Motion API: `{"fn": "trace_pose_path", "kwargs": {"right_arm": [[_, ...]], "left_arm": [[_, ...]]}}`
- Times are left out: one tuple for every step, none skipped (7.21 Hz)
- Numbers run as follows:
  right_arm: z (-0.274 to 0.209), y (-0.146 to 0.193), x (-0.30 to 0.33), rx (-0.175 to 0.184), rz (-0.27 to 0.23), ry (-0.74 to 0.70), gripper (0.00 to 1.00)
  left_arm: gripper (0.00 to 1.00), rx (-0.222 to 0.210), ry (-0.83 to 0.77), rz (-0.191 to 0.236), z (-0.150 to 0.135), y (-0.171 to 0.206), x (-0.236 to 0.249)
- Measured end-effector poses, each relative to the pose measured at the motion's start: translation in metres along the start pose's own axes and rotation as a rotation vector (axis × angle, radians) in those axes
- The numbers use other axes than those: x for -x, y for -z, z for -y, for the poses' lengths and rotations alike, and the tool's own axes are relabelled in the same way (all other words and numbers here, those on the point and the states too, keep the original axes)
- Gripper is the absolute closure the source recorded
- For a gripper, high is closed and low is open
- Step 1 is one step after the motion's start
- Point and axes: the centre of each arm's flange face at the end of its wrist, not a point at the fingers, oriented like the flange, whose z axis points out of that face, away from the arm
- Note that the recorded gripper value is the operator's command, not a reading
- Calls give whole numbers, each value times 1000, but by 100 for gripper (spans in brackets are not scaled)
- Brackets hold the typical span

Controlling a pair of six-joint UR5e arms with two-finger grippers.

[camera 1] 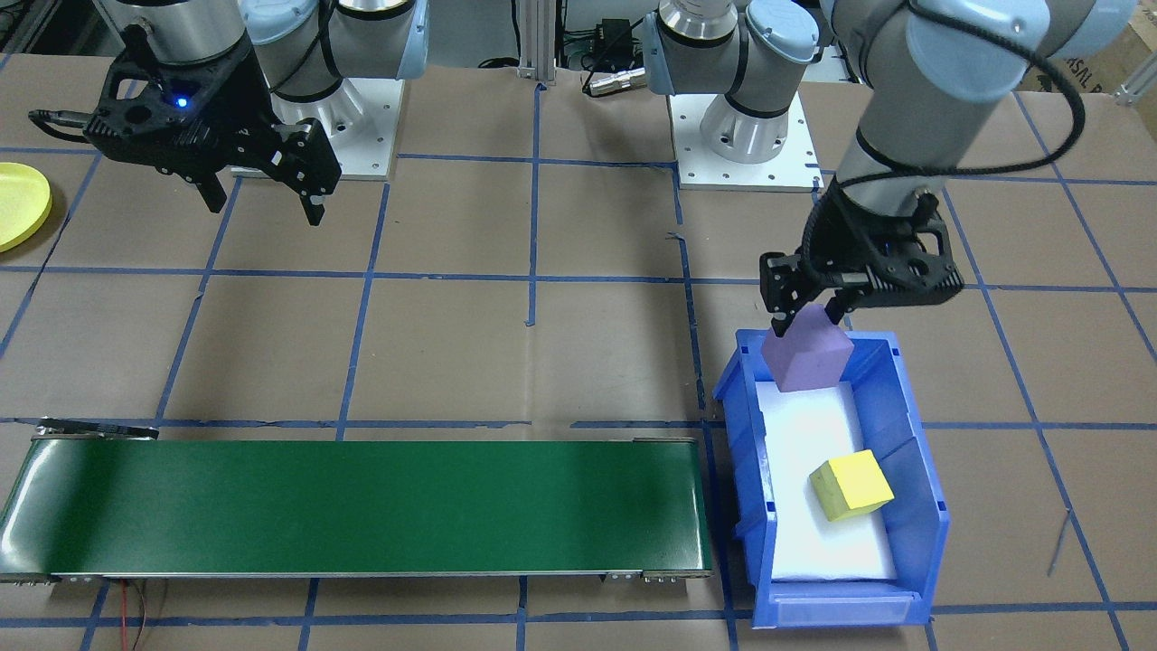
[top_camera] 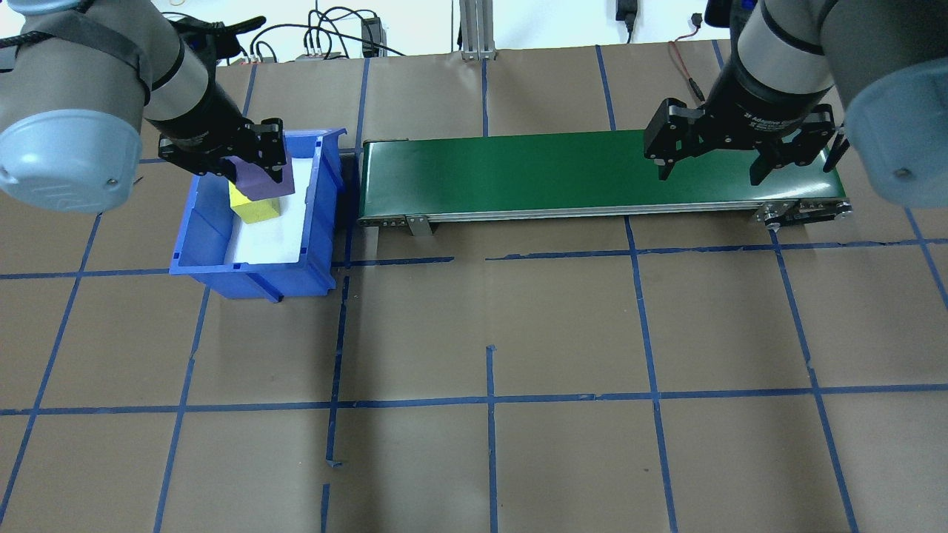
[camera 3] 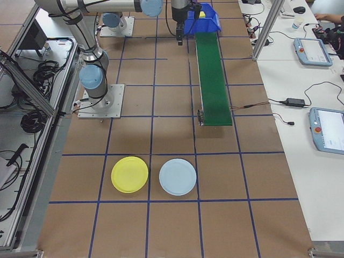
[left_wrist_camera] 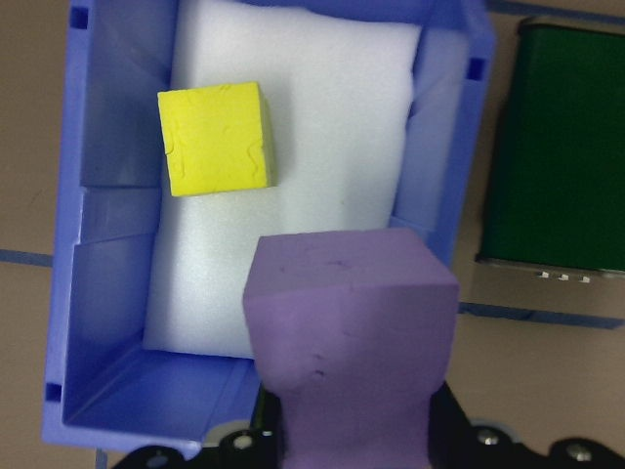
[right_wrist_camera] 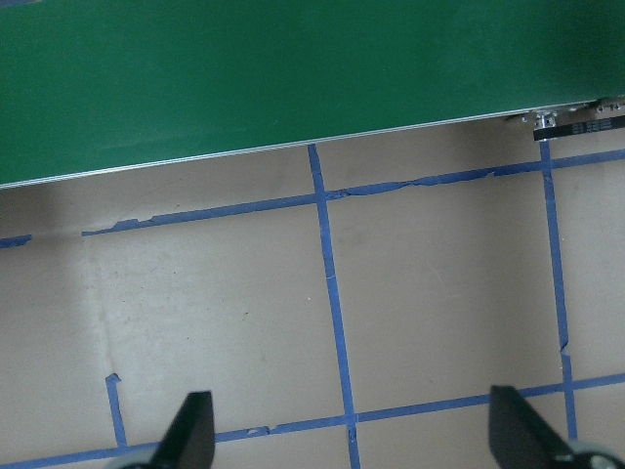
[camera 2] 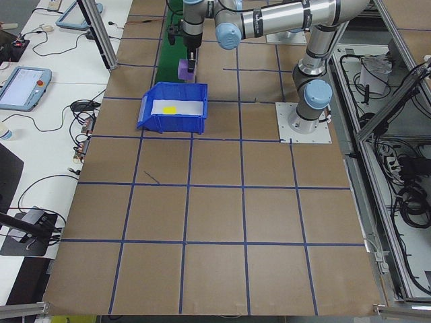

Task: Move block left to right into plate

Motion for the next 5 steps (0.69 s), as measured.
{"fn": "trace_pose_path", "kwargs": {"right_arm": [[0, 0, 0, 0, 0, 0, 0], [0, 0, 0, 1, 0, 0, 0], [0, 0, 0, 1, 0, 0, 0], [0, 0, 0, 1, 0, 0, 0], [0, 0, 0, 1, 0, 0, 0]], "left_arm": [[69, -21, -1, -43, -2, 4, -19], [69, -29, 14, -99, 4, -10, -37], [69, -35, 20, -140, 14, -34, -56], [69, -38, 17, -161, 23, -66, -78], [69, -38, 16, -170, 30, -94, -94]]}}
